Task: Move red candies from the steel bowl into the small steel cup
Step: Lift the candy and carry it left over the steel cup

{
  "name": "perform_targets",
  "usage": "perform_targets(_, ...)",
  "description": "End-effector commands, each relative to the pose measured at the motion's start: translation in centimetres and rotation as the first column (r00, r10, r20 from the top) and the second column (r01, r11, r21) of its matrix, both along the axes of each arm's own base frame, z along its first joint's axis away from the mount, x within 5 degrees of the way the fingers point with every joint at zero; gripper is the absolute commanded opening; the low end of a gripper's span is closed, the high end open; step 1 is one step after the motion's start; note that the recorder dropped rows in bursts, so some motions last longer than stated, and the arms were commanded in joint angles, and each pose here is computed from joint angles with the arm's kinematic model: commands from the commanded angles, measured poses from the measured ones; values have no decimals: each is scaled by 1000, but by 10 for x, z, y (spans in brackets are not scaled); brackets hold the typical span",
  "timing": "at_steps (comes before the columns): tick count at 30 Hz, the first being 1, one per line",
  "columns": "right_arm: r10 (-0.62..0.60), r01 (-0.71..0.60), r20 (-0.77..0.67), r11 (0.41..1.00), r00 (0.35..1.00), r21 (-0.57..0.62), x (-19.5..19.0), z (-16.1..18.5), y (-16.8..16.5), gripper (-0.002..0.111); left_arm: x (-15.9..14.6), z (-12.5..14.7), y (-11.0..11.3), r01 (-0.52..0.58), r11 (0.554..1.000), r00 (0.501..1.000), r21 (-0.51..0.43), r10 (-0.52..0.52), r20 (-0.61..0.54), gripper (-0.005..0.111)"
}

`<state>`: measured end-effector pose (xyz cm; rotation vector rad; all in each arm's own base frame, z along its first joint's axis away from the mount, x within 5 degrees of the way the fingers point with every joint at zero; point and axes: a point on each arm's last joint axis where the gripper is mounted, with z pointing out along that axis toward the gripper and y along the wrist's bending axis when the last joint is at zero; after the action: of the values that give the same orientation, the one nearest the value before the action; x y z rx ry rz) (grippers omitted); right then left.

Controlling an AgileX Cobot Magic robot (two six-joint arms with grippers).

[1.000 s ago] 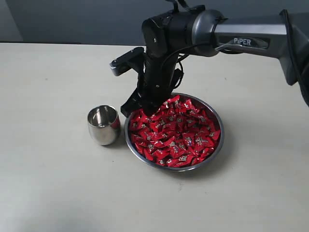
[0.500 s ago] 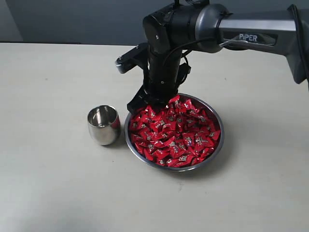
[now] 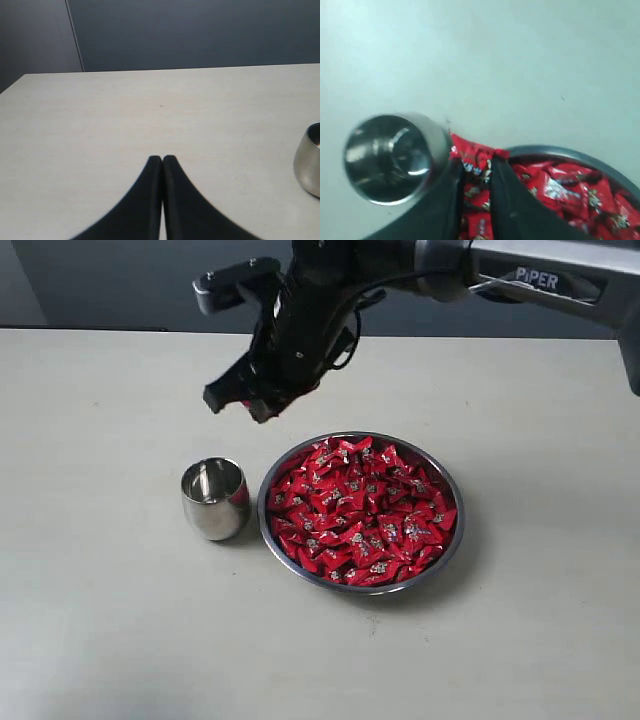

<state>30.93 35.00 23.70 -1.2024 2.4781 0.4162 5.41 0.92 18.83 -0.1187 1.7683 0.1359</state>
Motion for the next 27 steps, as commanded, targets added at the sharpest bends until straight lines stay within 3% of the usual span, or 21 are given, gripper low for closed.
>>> perform_targets(1, 43, -44, 5, 993, 999, 106, 0, 22, 10, -1, 0, -1, 0, 1, 1000, 1000, -1, -1, 3, 0)
perform_targets(15, 184, -185, -94, 983, 978, 4, -34, -13, 51, -1, 0, -1, 0, 1, 1000, 1000, -1, -1, 3, 0)
perform_targets(27, 203, -212, -74, 967, 976, -145, -37, -26, 47, -1, 0, -1, 0, 1, 1000, 1000, -1, -1, 3, 0)
